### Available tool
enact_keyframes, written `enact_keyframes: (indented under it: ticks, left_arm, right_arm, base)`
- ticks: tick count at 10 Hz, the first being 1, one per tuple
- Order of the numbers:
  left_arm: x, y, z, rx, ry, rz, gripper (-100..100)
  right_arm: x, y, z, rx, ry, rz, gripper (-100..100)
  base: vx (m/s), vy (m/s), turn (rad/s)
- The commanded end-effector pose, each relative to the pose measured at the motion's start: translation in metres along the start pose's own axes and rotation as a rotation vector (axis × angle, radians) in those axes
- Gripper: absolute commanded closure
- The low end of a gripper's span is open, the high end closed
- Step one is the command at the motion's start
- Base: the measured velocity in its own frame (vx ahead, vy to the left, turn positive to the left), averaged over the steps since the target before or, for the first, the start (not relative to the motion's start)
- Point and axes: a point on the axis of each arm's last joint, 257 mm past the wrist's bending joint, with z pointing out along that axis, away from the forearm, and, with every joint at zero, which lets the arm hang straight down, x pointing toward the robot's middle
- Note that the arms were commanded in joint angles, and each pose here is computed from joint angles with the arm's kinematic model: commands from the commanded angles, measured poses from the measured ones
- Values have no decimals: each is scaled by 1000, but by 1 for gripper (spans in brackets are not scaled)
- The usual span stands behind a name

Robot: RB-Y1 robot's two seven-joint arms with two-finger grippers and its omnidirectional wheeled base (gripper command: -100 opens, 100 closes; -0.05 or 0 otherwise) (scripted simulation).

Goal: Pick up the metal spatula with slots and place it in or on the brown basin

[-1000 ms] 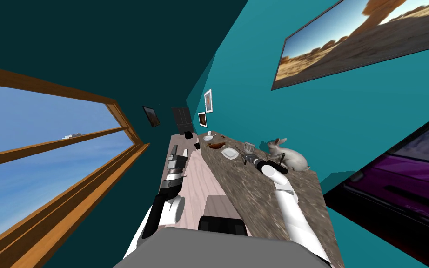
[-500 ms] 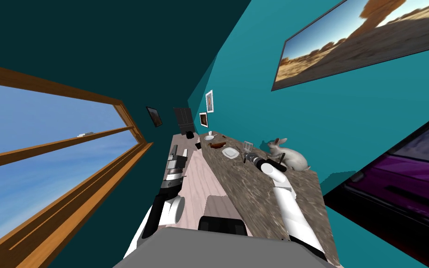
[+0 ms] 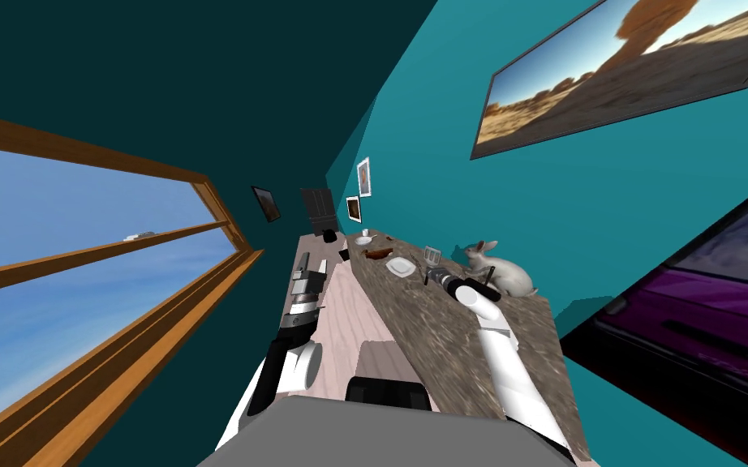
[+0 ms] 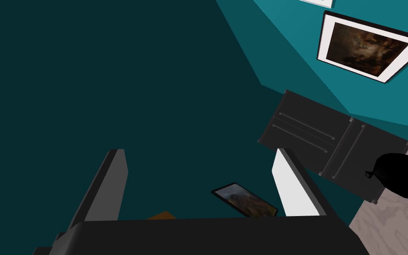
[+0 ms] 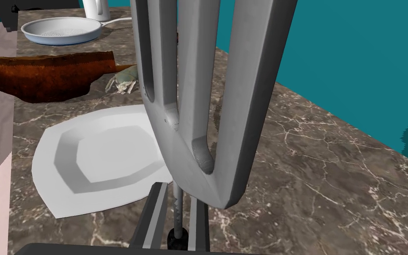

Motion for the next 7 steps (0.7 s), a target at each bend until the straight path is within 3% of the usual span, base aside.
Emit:
enact_keyframes:
  ticks: [1, 7]
  left_arm:
    - [0, 0, 0, 0, 0, 0, 0]
    - [0, 0, 0, 0, 0, 0, 0]
  right_arm:
    - [-4, -7, -9, 19, -1, -6, 100]
    - [-11, -33, -39, 73, -4, -19, 100]
  base:
    - [109, 19, -189]
    - [58, 13, -90]
